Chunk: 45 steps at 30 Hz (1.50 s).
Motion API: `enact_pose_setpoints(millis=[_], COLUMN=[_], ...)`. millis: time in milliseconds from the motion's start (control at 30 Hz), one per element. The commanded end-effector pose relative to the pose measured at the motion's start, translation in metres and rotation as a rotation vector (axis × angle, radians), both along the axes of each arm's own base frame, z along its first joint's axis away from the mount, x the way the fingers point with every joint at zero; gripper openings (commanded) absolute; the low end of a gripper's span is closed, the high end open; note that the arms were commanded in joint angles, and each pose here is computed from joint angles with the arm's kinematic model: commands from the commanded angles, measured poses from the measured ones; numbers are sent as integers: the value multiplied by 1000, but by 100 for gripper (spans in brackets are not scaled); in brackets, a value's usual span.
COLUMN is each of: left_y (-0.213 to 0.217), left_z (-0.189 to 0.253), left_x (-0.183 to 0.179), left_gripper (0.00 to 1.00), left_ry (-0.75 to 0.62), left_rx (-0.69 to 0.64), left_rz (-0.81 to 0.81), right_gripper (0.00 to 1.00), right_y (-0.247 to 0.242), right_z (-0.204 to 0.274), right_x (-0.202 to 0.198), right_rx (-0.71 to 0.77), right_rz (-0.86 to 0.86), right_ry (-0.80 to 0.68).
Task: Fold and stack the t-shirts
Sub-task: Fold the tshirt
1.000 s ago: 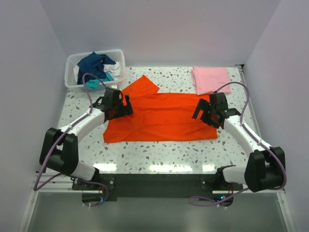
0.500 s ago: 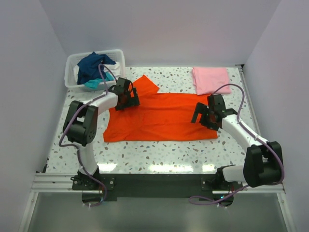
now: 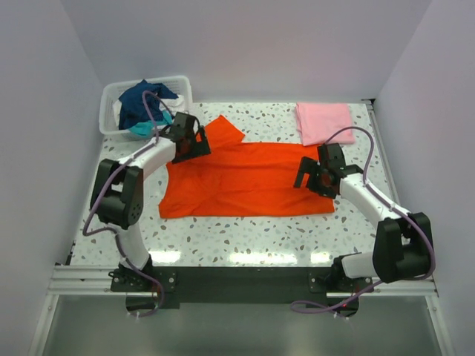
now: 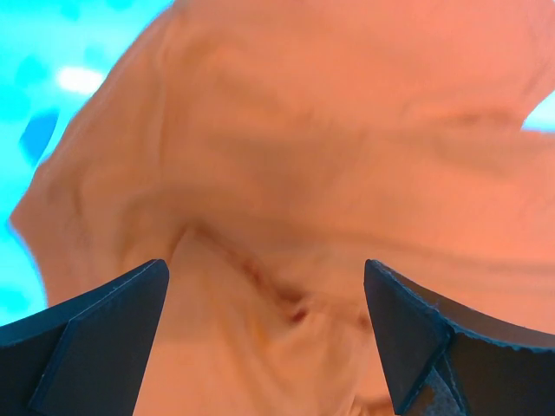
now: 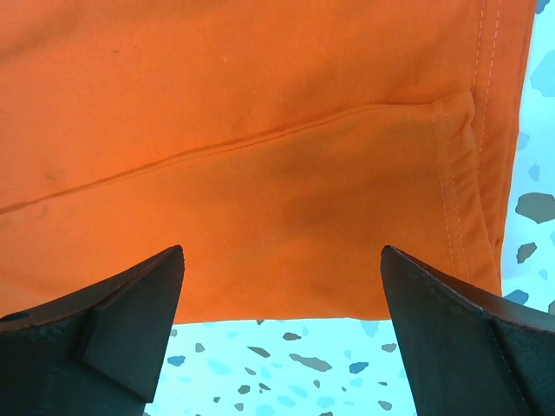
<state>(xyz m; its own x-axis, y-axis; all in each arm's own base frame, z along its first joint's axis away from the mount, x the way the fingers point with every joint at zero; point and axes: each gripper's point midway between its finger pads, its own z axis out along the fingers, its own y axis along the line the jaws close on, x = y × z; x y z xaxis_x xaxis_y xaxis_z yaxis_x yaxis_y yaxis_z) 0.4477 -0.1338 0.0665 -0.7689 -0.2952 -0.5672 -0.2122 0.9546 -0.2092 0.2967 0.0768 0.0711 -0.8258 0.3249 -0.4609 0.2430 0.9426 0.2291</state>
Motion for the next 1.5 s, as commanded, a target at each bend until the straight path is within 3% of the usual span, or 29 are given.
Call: enact_pose_setpoints(millis=[0, 67, 233, 433, 867, 1067, 1467], left_y=[-1, -7, -15, -11, 34, 48, 60], left_z=[44, 59, 30, -30, -83, -82, -68], left_x=[-17, -29, -63, -102, -222, -271, -299], left_gripper=[100, 100, 100, 100, 100, 100, 100], left_ry=[-110, -143, -114, 94, 326, 385, 373], left_rx=[-58, -103, -175, -147, -77, -64, -55], left_rz=[-15, -27, -31, -27, 111, 214, 286], right_gripper=[99, 99, 99, 99, 99, 99, 99], right_y=[7, 6, 10, 10, 0, 4, -6], right_z=[15, 10, -11, -38, -44, -49, -56], right_x=[18, 19, 23, 9, -55, -92, -150], right_rx=[15, 9, 20, 14, 14, 75, 94], right_rz=[40, 38, 25, 30, 40, 22, -98], right_ry=[-68, -57, -13, 72, 136, 184, 269])
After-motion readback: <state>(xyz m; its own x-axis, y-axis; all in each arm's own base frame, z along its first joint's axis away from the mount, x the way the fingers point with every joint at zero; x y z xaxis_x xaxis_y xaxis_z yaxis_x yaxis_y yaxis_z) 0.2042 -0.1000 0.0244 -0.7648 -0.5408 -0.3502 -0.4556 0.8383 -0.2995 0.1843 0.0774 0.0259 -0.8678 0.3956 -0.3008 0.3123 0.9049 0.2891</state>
